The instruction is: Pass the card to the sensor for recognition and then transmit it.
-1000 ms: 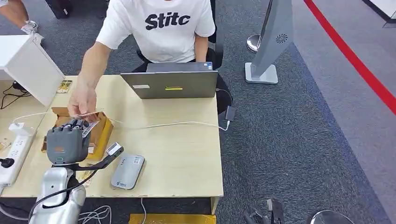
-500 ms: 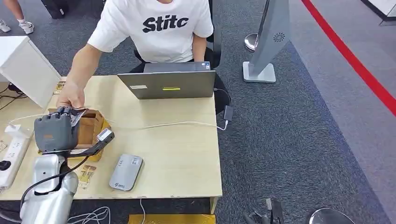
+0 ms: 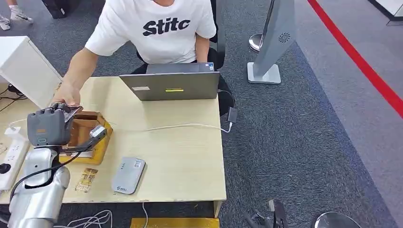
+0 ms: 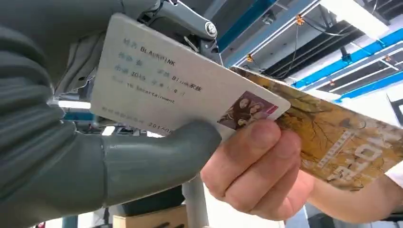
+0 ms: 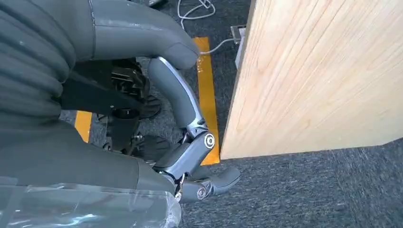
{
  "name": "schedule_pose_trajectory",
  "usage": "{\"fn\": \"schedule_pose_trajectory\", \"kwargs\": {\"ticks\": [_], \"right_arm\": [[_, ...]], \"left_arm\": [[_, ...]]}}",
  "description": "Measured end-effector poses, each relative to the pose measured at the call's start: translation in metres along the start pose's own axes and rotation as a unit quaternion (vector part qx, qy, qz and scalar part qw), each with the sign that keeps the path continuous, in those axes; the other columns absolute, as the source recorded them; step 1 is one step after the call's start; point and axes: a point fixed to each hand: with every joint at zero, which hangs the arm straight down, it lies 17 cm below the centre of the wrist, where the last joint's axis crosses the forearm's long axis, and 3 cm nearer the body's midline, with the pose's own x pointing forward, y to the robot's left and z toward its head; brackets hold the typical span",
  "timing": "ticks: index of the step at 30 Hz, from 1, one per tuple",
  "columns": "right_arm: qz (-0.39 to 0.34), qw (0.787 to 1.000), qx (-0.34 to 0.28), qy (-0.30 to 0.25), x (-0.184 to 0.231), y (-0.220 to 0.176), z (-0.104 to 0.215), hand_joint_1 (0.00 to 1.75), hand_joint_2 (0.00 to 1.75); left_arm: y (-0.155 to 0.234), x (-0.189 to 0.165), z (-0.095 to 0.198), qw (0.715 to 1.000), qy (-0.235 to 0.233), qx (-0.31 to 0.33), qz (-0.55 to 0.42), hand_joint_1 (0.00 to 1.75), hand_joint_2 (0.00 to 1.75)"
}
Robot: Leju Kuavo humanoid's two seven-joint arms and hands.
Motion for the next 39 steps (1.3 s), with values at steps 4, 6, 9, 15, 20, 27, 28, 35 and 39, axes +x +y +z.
{"fn": "schedule_pose_trajectory", "kwargs": {"ticks": [4,6,9,15,20,27,28,35,39], "right_arm": [[0.0,1.0,0.001,0.0,0.0,0.002,0.0,0.0,1.75],[-0.001,1.0,0.001,0.001,0.0,0.002,0.0,0.0,1.75],[0.0,1.0,0.001,0.001,0.0,0.002,0.0,0.0,1.75],[-0.001,1.0,0.001,0.0,0.0,0.002,-0.001,0.0,1.75],[-0.002,1.0,0.001,0.0,0.0,0.002,-0.001,0.0,1.75],[-0.002,1.0,0.001,0.0,0.0,0.003,-0.001,0.0,1.75],[-0.002,1.0,0.001,0.0,0.0,0.003,-0.001,0.0,1.75],[-0.005,1.0,0.0,0.0,0.0,0.003,-0.001,0.0,1.75],[-0.008,1.0,-0.001,-0.003,0.001,0.002,-0.001,0.0,1.75]], "left_arm": [[-0.004,-0.003,0.002,1.0,-0.005,0.0,-0.005,0.0,1.75],[-0.005,-0.006,0.003,1.0,-0.004,0.001,-0.008,0.0,1.75],[-0.008,-0.008,0.005,1.0,-0.004,-0.003,-0.01,0.0,1.75],[-0.004,-0.007,0.005,1.0,-0.005,0.01,-0.01,0.0,1.75],[-0.003,-0.007,0.005,1.0,-0.005,0.013,-0.01,0.0,1.75],[-0.003,-0.007,0.005,1.0,-0.005,0.013,-0.01,0.0,1.75],[-0.003,-0.007,0.005,1.0,-0.005,0.013,-0.01,0.0,1.75],[0.011,0.001,0.003,0.999,-0.021,0.031,-0.009,0.0,1.75],[0.031,0.011,0.002,0.998,-0.029,0.057,-0.008,0.0,1.75]]}}
